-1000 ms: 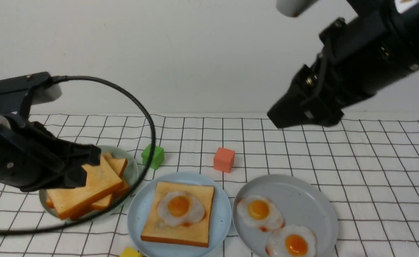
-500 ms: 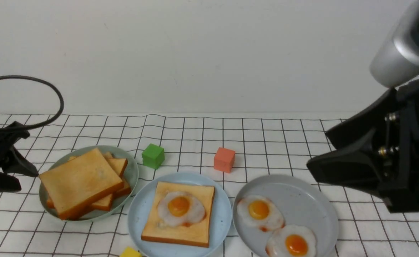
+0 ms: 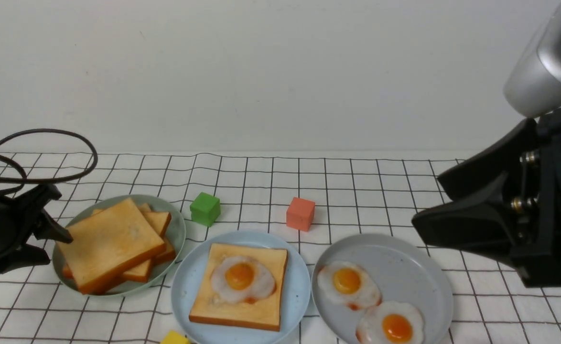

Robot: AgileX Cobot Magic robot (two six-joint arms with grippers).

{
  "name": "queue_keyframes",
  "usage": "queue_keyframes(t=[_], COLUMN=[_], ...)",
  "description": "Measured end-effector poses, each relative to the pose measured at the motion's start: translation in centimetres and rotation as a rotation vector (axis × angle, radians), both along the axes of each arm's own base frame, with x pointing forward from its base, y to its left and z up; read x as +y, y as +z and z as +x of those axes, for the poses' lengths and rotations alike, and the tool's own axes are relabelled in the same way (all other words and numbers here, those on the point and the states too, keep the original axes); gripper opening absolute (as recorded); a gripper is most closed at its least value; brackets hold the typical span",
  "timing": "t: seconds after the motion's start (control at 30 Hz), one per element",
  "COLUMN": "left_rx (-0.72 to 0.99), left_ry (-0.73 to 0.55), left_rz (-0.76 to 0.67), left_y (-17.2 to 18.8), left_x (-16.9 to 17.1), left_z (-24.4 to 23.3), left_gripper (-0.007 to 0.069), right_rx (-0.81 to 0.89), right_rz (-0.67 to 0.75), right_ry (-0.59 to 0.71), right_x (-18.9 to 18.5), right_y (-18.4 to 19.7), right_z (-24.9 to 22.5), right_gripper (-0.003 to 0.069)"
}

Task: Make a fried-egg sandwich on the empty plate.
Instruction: Use the left arm to grab a slice of bread, then use the left arm to place a slice of bread on the fried egg in the middle

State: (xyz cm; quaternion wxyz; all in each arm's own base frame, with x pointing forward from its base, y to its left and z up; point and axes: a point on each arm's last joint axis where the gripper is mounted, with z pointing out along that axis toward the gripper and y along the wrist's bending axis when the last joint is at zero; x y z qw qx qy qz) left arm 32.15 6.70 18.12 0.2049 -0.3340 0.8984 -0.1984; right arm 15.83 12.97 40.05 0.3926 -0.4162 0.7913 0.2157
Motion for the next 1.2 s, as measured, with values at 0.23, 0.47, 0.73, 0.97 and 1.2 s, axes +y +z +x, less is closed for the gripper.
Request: queue_keyframes(t=[0.23,0.47,0.73,0.97,1.2], left_rx=[-0.028,-0.056,-0.224,-0.354,-0.293], left_ry=[-0.021,-0.066,-0.128,-0.452,-0.778], left_rz=[-0.045,-0.014,0.079,0.082,0.079], left_y=[-1.9,-1.4,4.9,8.5,4.4], left_x=[-0.1,-0.1,-0.7,-5.5,-13.6], left_z=[1.2,1.2,-0.5,-2.2,-1.0], left_gripper=[0.0214,0.0152,0.015,0.0146,0.0134], right_rx=[0.005,0.029,0.053,0.08,0.106], right_rz=[0.0,0.006,0.028,0.017,0.002], right_ry=[0.003,0.015,0.023,0.039,0.048], right_x=[0.0,0.1,0.2,0.2,0.2], right_y=[0.0,-0.1,0.0,-0.2,-0.4], right_z=[0.0,-0.2,-0.4,-0.7,-0.9], right_gripper=[0.0459,0.0459,0.0459,0.0459,0.0459])
